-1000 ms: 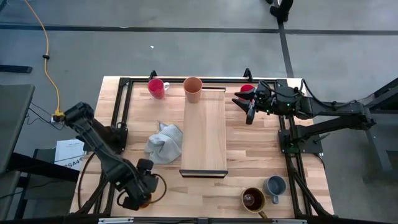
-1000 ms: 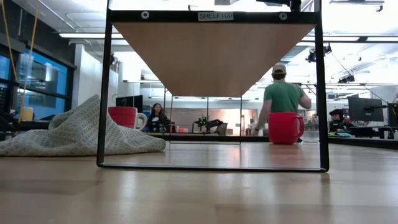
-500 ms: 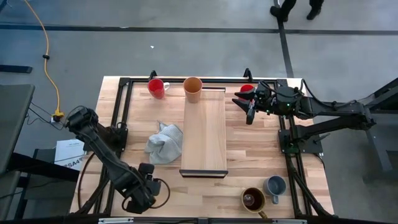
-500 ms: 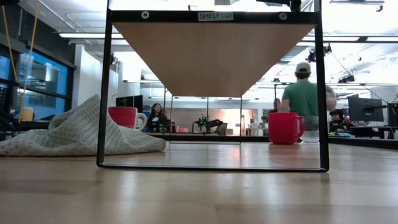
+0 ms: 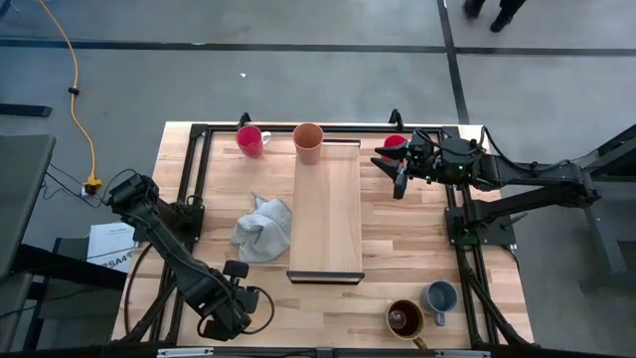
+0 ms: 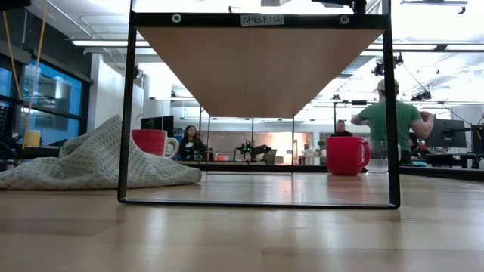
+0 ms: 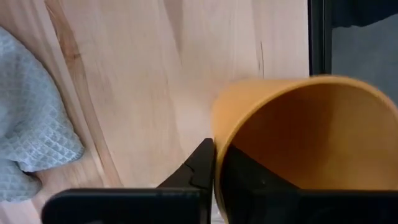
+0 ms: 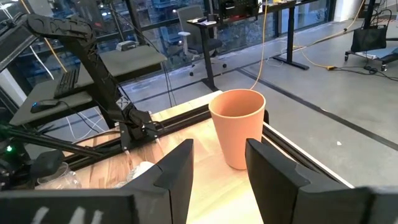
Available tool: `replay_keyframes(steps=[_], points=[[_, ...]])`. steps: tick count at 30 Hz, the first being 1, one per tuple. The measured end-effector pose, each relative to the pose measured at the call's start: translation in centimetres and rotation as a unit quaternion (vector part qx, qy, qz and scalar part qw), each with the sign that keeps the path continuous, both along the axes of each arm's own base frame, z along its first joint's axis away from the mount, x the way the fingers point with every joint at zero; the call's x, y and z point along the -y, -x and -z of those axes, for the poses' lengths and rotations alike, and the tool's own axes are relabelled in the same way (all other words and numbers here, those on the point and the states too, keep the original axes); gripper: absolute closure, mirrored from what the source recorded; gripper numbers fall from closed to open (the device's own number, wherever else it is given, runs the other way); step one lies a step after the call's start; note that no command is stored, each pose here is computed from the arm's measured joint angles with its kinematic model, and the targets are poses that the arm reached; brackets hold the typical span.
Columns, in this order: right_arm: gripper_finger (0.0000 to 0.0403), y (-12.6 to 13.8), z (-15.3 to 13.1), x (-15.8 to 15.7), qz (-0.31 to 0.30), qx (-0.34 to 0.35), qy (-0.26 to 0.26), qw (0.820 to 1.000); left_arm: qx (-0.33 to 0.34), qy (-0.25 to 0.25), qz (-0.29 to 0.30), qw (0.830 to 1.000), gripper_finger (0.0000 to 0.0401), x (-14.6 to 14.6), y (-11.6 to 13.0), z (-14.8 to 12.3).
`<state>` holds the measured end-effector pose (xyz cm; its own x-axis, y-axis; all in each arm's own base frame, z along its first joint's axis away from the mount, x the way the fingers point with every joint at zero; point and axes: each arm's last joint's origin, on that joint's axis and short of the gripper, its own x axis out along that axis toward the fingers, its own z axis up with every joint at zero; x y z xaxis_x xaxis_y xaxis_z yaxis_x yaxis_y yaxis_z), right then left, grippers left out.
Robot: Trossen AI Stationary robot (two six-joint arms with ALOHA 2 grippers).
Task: Stack small to large cups/mugs on shelf
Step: Put the yellow cup on the shelf
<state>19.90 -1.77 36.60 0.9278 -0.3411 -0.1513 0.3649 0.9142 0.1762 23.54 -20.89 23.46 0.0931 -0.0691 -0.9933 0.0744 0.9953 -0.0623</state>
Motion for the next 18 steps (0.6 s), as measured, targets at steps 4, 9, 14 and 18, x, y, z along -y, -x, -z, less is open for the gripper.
replay_keyframes(steps=[4,9,14,18], points=[[0.0265,0.0,0.0,0.0,0.0,0.0,0.0,1.0,0.003,-0.001,0.021,1.0,0.0397,0.0,0.0,-1.7],[0.0265,0.0,0.0,0.0,0.0,0.0,0.0,1.0,0.014,0.012,0.03,0.999,0.0398,-1.6,0.2,-6.7],[0.0265,0.0,0.0,0.0,0.0,0.0,0.0,1.0,0.055,0.032,-0.004,0.998,0.0399,-5.9,0.1,-13.6],[0.0265,0.0,0.0,0.0,0.002,0.004,-0.009,1.0,0.117,0.031,-0.067,0.99,0.0399,-10.2,-0.6,-18.3]])
